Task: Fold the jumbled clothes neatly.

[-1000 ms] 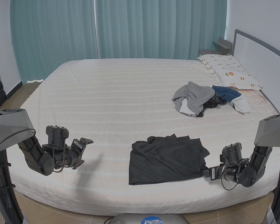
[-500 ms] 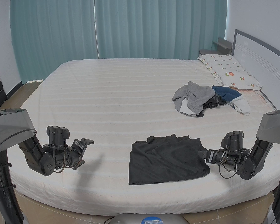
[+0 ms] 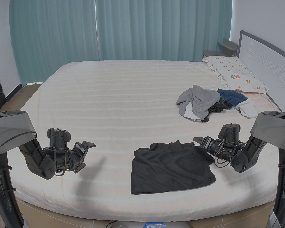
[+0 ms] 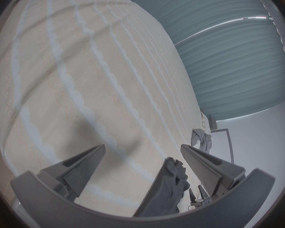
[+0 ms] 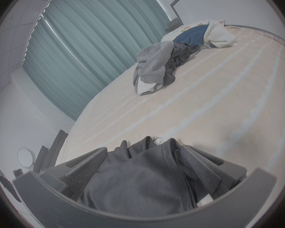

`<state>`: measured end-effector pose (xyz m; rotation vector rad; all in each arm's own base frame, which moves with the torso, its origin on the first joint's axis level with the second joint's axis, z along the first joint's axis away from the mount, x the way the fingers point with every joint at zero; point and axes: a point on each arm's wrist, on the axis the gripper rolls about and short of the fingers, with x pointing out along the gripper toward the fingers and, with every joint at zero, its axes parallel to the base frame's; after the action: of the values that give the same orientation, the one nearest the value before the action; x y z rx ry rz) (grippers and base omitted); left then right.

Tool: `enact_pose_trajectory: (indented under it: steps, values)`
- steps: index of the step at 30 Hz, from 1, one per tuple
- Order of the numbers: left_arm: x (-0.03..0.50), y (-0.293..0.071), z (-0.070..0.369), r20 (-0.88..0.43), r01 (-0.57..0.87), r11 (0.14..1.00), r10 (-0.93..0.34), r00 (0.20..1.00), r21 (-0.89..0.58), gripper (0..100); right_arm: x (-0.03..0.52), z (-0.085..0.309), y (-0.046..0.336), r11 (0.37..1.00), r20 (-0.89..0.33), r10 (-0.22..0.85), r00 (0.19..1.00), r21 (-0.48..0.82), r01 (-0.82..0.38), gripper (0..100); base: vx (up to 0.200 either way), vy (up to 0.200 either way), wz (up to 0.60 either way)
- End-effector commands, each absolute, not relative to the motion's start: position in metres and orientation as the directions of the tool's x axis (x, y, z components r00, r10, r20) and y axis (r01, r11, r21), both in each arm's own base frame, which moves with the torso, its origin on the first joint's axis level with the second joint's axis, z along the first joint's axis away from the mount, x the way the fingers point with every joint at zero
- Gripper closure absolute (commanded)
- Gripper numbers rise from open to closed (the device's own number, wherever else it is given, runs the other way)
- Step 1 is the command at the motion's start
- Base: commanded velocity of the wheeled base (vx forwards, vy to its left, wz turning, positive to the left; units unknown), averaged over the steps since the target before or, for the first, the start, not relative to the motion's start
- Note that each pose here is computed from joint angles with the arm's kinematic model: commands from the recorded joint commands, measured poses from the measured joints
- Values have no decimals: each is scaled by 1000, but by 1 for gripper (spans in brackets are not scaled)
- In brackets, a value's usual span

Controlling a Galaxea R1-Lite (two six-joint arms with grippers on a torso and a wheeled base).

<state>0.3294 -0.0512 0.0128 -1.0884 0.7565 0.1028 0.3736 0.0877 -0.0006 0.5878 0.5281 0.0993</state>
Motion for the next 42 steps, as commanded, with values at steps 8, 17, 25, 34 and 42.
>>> enact_pose_trajectory:
  steps: [8,17,25,34,42]
  values:
    - [329,-52,11,-605,-427,498,-278,746,-755,0,379,-20,90,830,-482,240,843,552,79,0,0,0,0]
    - [329,-52,11,-604,-426,498,-278,747,-755,0,384,-30,88,837,-523,218,824,534,118,100,0,0,0]
    - [329,-52,11,-603,-425,498,-278,748,-756,0,394,-17,71,797,-486,179,855,582,164,100,0,0,0]
    - [329,-52,11,-603,-425,498,-278,748,-756,0,395,-17,67,798,-483,136,865,571,193,100,0,0,0]
    - [329,-52,11,-604,-426,498,-276,747,-755,0,394,-18,67,798,-489,137,861,569,196,0,0,0,0]
